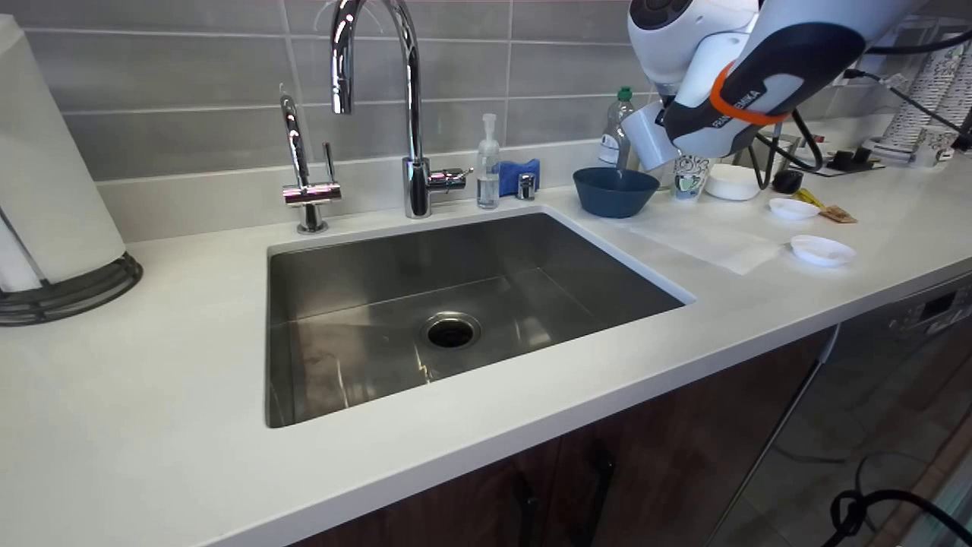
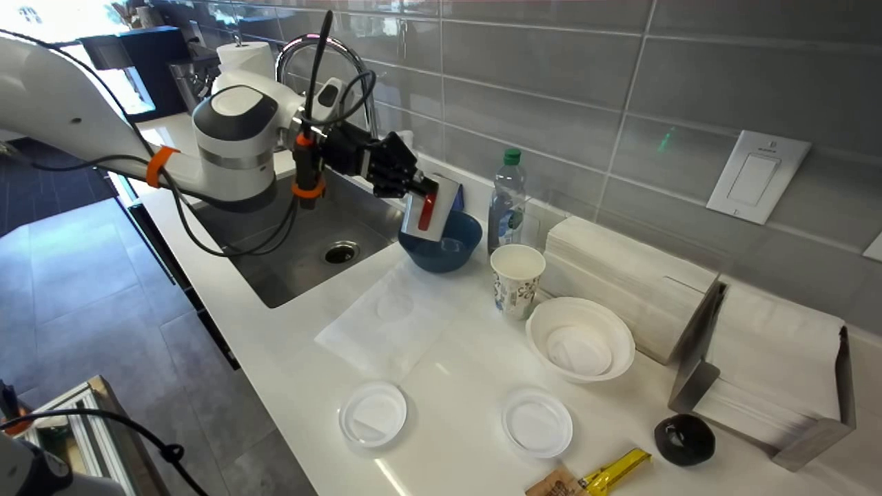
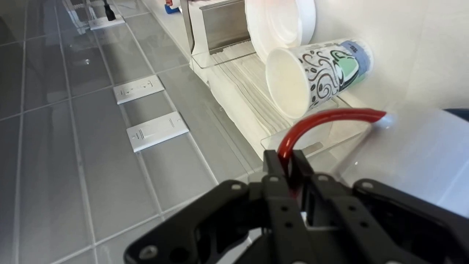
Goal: Pour the content in the red cup into the blue bowl
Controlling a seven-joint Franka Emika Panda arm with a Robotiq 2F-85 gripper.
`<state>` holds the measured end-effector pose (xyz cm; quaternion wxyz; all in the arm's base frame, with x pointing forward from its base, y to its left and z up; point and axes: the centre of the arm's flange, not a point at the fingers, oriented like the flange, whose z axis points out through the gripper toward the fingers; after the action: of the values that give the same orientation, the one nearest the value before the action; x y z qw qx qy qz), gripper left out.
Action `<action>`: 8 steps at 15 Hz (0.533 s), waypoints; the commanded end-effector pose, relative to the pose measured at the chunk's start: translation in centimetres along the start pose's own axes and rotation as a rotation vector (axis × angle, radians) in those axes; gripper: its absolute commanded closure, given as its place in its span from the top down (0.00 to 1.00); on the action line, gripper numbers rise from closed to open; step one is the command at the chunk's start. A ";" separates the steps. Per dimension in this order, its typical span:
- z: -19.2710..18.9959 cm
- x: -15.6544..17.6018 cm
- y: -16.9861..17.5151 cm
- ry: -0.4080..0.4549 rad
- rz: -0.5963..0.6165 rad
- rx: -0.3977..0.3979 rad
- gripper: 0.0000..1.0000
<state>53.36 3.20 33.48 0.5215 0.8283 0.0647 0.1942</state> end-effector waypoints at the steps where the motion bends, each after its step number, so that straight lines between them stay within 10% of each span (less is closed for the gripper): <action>1: 0.4 1.5 0.3 -0.001 -0.071 -0.008 0.03; 8: 1.1 4.1 0.6 0.011 -0.167 -0.013 0.03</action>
<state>55.12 3.27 33.68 0.5402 0.8168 0.1117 0.1690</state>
